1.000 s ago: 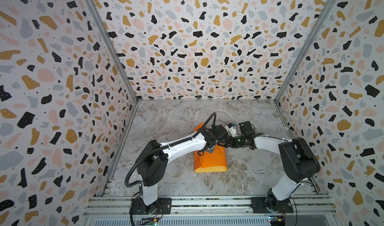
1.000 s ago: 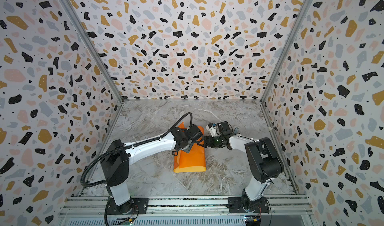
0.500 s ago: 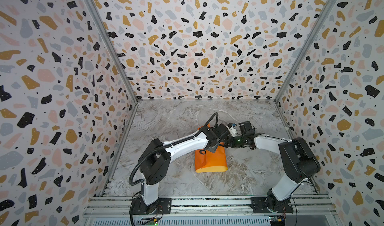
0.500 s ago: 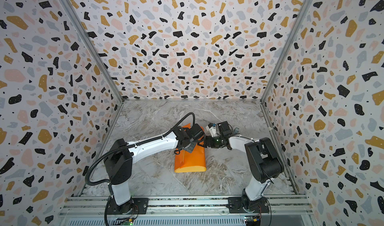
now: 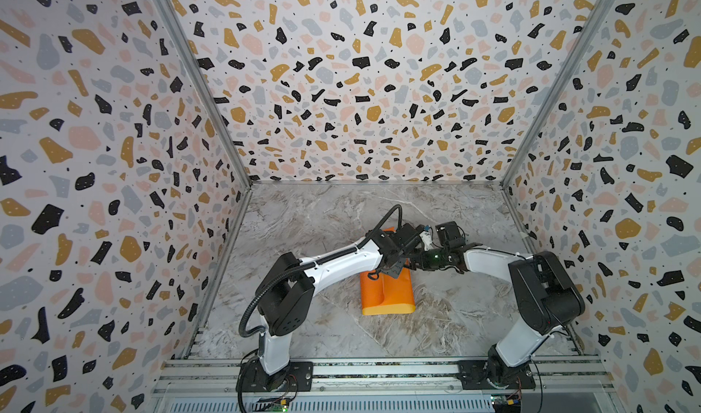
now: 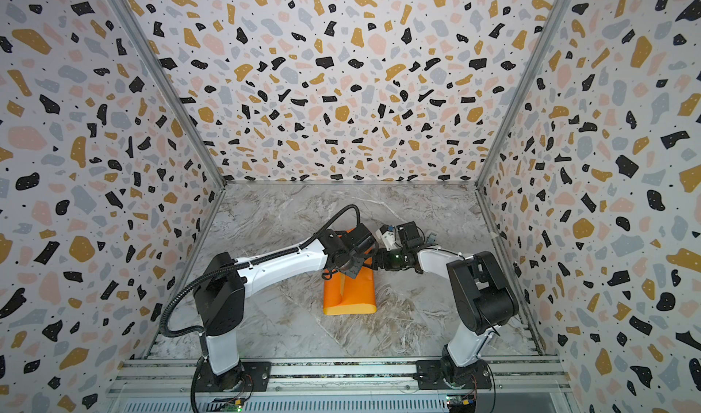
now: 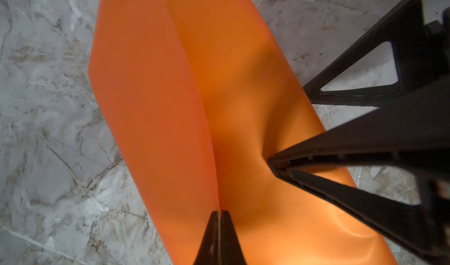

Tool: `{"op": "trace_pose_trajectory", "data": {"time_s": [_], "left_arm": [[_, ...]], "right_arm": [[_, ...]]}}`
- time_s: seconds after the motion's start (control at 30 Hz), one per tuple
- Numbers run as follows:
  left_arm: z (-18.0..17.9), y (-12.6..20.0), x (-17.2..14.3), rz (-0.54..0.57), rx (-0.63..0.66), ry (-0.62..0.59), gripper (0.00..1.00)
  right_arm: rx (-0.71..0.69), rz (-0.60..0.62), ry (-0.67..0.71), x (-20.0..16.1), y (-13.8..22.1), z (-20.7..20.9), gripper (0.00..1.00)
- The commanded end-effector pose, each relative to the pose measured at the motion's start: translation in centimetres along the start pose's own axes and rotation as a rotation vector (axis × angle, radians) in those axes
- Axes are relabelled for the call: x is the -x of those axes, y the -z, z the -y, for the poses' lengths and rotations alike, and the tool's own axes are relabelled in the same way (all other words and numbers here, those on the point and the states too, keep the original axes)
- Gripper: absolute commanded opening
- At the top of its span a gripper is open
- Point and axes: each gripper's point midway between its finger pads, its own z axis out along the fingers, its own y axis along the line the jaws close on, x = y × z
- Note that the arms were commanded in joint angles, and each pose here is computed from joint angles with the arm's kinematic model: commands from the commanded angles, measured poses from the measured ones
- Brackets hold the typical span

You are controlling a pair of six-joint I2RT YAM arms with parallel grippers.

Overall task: Wrap a gift box in wrapping paper
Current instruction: Second fold the wrapping paper around the gift box.

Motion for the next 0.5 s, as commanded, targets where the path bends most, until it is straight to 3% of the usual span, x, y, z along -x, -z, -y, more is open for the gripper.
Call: {"op": "trace_pose_trajectory", "data": {"time_s": [0.0,0.47], "left_arm": [[1.21,0.77,1.21,0.041,-0.063,0.003,0.0],[1.76,0.08,2.02,0.075,-0.187,0.082,0.0]], "right_arm": [[-0.08,-0.102,-0.052,-3.71,-0.89,1.84,0.83],[-0.08,-0.106,-0.055,-3.93,-0.99,1.79,0.82]]}}
